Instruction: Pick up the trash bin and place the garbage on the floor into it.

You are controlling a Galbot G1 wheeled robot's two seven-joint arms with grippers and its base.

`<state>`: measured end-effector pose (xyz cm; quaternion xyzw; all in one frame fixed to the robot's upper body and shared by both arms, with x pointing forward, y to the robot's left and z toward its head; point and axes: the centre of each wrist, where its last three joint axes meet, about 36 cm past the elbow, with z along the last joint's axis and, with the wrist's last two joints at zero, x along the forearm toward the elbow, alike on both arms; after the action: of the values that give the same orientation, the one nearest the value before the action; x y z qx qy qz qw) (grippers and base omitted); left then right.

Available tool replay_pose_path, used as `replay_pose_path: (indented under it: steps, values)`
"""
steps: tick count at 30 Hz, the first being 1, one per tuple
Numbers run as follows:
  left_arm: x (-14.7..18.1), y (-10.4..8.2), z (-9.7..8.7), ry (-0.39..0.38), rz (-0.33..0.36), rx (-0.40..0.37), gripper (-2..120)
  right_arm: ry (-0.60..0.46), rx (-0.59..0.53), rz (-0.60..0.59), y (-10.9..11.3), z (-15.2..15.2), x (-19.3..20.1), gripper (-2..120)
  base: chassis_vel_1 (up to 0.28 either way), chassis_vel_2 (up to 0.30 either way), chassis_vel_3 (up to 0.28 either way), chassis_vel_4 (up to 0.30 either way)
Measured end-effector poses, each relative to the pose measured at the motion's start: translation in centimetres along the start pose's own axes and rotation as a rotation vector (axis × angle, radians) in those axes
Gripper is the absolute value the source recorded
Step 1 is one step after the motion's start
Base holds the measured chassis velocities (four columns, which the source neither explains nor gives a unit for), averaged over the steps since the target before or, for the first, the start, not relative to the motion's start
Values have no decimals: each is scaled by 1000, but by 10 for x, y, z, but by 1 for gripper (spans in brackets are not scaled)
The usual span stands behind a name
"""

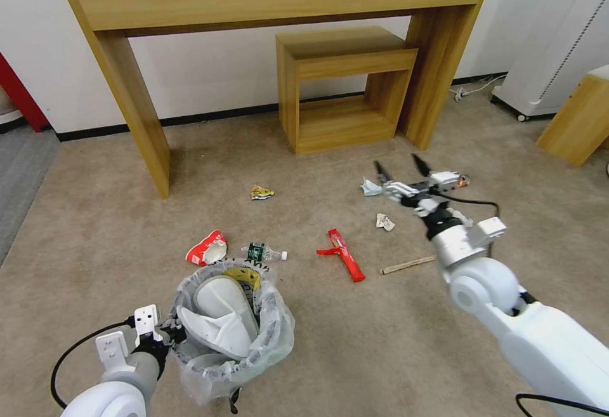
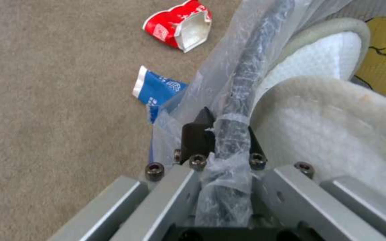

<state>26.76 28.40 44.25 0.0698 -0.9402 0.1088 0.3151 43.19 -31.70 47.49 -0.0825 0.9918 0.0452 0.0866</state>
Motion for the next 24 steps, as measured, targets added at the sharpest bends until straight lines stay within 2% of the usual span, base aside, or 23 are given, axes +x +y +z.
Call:
replay_pose_path:
  steps: [2, 7, 10, 24]
  values:
    - [0, 1, -1, -3, 1, -7, 1, 38, 20, 103, -13, -5, 9, 100, 0, 0, 0, 0]
    - [1, 2, -1, -6, 2, -16, 1, 80, 47, 191, -23, -7, 22, 100, 0, 0, 0, 0]
    - [1, 3, -2, -8, -1, -25, 1, 115, 101, 262, -28, 2, 38, 100, 0, 0, 0, 0]
    - [8, 6, 0, -14, -22, -35, 1, 136, 132, 303, -23, 34, 60, 100, 0, 0, 0, 0]
